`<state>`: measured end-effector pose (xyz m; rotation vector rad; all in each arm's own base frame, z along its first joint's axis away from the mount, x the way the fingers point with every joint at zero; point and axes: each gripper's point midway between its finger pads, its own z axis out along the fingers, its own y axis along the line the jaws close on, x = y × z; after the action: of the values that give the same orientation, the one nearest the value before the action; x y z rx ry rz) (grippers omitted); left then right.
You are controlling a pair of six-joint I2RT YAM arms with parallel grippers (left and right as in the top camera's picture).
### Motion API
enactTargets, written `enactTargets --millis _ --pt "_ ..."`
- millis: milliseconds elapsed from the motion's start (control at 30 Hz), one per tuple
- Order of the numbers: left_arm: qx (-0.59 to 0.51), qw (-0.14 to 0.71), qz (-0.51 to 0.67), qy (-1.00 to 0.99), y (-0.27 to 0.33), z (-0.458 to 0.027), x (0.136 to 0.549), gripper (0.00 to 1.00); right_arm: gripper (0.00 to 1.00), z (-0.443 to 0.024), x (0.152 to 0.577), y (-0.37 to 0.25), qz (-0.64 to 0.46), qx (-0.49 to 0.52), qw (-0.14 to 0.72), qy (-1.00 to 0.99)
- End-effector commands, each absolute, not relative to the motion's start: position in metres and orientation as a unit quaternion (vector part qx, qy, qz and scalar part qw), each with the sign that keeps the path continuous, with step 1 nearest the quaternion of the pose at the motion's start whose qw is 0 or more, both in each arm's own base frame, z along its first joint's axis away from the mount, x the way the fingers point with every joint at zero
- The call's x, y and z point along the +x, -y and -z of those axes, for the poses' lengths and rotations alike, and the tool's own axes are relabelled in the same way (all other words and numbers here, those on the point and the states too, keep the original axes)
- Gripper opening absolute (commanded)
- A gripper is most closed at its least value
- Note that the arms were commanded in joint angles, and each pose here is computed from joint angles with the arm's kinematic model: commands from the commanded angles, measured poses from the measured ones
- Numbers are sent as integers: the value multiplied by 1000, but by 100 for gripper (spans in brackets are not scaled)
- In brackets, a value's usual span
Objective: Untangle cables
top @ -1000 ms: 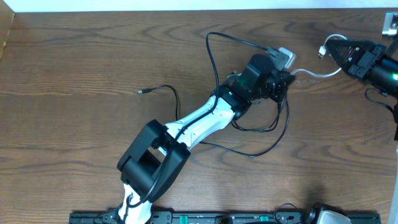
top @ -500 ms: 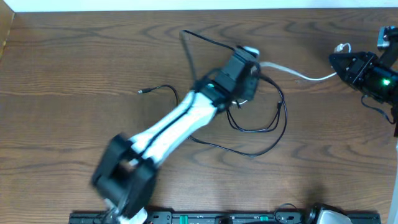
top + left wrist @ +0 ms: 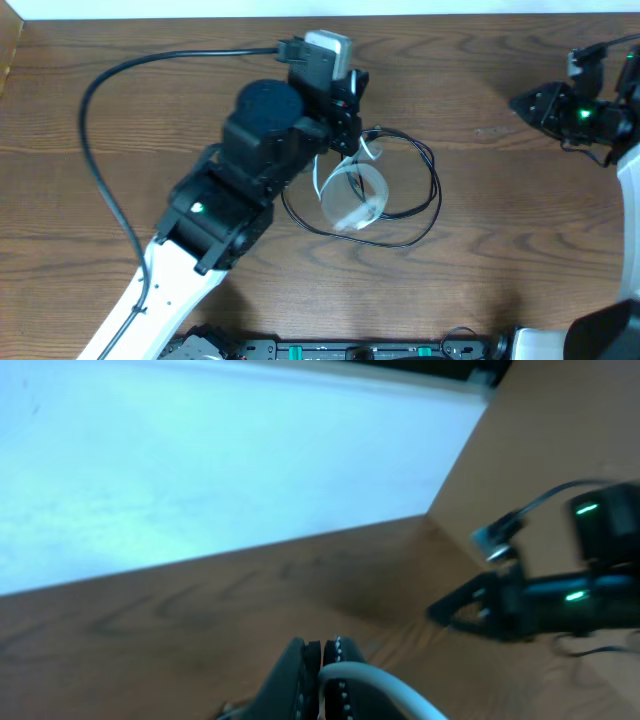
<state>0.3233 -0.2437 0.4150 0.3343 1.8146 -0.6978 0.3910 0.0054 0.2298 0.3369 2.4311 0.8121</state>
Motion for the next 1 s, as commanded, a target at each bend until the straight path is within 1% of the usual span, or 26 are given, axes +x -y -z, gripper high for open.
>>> enactTargets --millis 0,33,67,133,233,333,533,700,800,967 --pt "152 563 342 -737 246 -450 316 8 54 -232 392 -28 -310 44 283 -907" --pt "147 562 355 -733 245 -456 315 8 63 -231 391 -33 -309 31 282 -908" --pt "144 560 366 -729 245 -460 315 7 69 -231 390 -39 -308 13 282 -909" --pt "141 554 382 -726 246 -466 315 7 76 -231 388 -49 -307 -13 281 -909" --pt "135 544 389 -731 245 -462 318 7 80 -230 384 -64 -310 -39 276 -909" --pt "132 527 383 -747 247 -448 321 7 83 -235 381 -82 -331 -66 275 -900" --pt "127 494 372 -776 251 -423 328 8 85 -268 365 -122 -435 -179 302 -829" --pt "126 467 361 -798 251 -403 328 7 85 -287 360 -134 -478 -213 319 -790" --pt "129 459 364 -801 253 -400 326 8 85 -290 360 -138 -481 -224 324 -783" --pt "156 450 399 -783 264 -409 316 7 83 -307 341 -164 -520 -301 337 -725"
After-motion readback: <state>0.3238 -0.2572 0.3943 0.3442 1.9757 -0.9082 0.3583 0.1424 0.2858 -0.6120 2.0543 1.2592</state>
